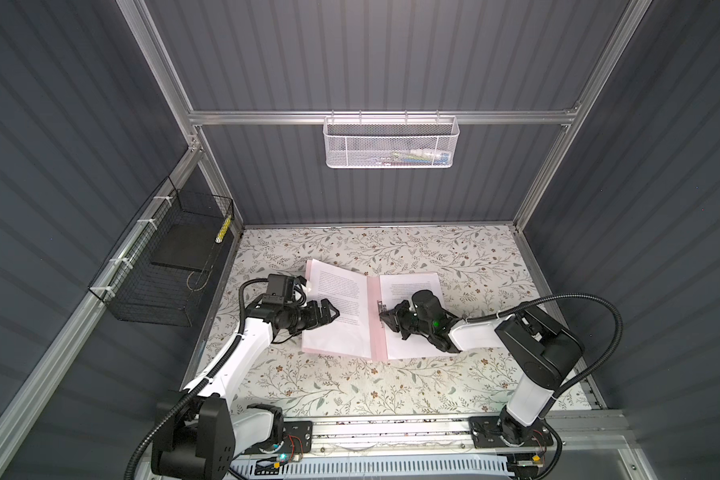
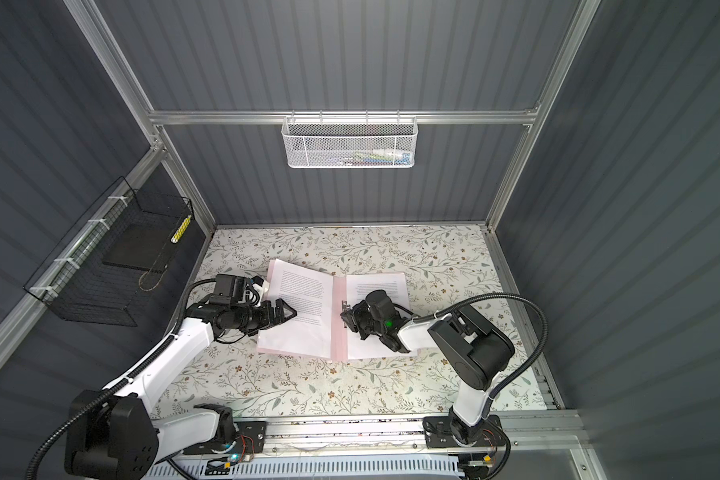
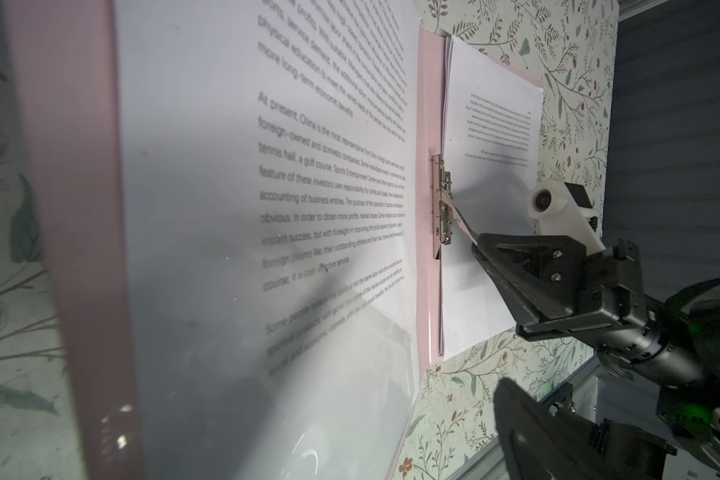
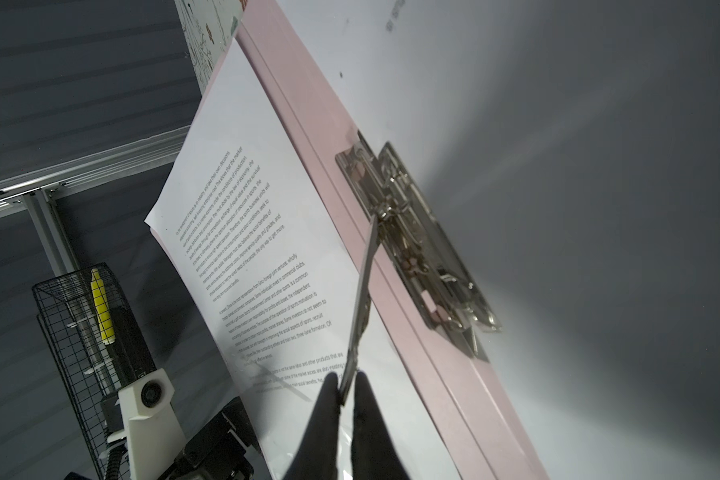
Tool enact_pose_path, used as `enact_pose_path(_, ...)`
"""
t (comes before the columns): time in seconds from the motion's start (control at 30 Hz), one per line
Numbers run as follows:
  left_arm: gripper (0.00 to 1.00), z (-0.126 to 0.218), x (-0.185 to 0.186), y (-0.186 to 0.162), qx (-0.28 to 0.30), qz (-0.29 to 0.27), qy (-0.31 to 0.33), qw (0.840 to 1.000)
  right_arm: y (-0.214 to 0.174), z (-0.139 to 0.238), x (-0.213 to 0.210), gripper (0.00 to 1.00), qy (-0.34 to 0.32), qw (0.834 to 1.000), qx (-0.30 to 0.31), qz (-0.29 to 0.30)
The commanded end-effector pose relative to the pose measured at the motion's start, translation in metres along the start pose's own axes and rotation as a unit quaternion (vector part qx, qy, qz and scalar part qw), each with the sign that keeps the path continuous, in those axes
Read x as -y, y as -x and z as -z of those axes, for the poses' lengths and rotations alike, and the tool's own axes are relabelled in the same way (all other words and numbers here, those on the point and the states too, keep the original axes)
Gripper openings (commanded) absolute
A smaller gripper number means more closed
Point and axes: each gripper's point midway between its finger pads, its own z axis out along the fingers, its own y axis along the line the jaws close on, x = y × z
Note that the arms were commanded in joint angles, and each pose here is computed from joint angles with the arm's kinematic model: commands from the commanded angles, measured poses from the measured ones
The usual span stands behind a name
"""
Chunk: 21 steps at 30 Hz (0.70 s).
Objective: Put the files into the folder
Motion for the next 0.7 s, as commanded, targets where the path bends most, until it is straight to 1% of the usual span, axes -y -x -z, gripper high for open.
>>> enact_pose_path(0.0,1.00,0.001,0.004,-0.005,-0.002,-0.001,-0.010,1.000,0.002,-0.003,0.009,0.10,-0.006,1.000,0.005,-0.005)
enact_pose_path(0.23,1.00,0.003,0.005,-0.004,0.002,-0.003,-0.011,1.000,0.004,-0.004,0.008,0.07,0.001,1.000,0.005,-0.013)
enact_pose_path(0.37,1.00,0.003,0.005,-0.004,0.002,-0.003,-0.011,1.000,0.003,-0.002,0.011,0.00,0.004,1.000,0.003,-0.015)
enact_pose_path(0.6,0.99,0.004,0.006,-0.005,0.002,-0.004,-0.014,1.000,0.002,0.003,0.020,0.00,0.004,1.000,0.001,-0.010)
enact_pose_path(0.67,0.95,0.006,0.006,-0.007,0.003,0.000,-0.013,1.000,0.003,0.004,0.023,0.00,0.006,1.000,-0.002,-0.006)
